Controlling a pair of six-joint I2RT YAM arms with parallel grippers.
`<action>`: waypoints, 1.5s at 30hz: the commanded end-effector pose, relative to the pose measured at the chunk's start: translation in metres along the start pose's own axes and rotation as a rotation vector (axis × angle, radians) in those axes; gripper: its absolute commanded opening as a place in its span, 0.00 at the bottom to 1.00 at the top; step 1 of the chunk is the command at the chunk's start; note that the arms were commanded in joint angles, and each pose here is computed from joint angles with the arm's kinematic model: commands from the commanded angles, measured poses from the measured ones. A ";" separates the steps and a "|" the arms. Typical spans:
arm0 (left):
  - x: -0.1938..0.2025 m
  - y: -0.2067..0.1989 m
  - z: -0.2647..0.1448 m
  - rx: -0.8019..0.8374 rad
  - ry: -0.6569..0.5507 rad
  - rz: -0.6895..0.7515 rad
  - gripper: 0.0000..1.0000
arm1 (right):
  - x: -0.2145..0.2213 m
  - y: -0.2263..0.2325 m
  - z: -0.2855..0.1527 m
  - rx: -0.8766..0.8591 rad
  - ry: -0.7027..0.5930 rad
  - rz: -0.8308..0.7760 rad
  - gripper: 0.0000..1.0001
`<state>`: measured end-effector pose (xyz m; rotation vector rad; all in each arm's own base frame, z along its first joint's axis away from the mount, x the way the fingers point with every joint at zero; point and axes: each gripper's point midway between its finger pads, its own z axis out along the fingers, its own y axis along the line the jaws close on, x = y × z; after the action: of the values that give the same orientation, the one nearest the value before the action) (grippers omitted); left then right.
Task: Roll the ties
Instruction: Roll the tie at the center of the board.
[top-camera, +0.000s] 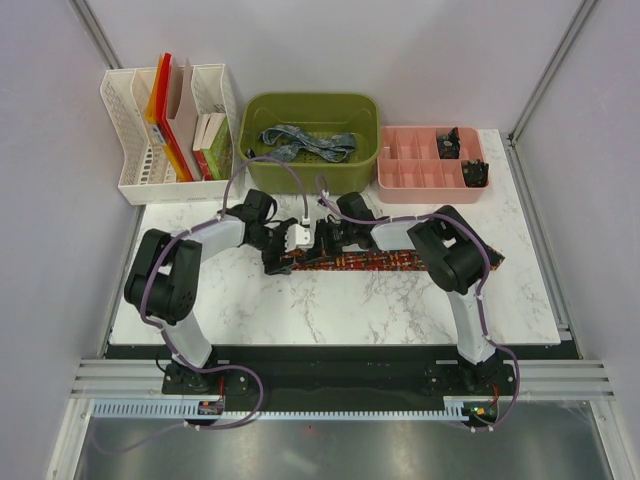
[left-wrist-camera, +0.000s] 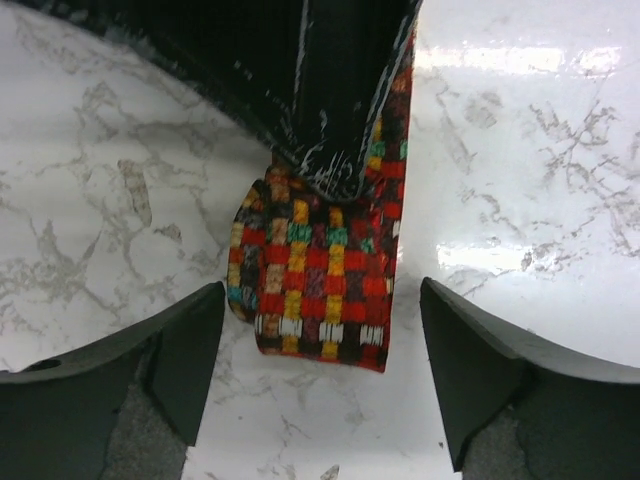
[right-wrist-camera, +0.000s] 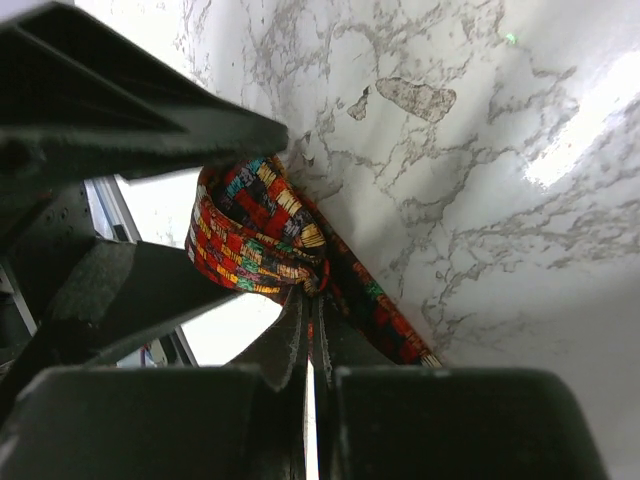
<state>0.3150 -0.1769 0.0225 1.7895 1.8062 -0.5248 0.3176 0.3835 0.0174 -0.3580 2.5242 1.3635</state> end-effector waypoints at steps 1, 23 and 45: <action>-0.020 0.015 0.011 -0.026 -0.013 0.076 0.80 | 0.026 -0.033 0.007 0.117 0.070 0.022 0.00; 0.003 0.022 0.015 -0.092 0.098 -0.079 0.42 | 0.013 -0.017 -0.014 0.067 0.071 0.172 0.00; -0.012 0.022 -0.016 0.027 -0.062 0.012 0.73 | -0.017 -0.018 -0.011 0.056 0.045 0.071 0.00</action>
<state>0.3331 -0.1687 0.0326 1.7591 1.8408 -0.5491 0.3317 0.3702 0.0196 -0.2940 2.6177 1.3716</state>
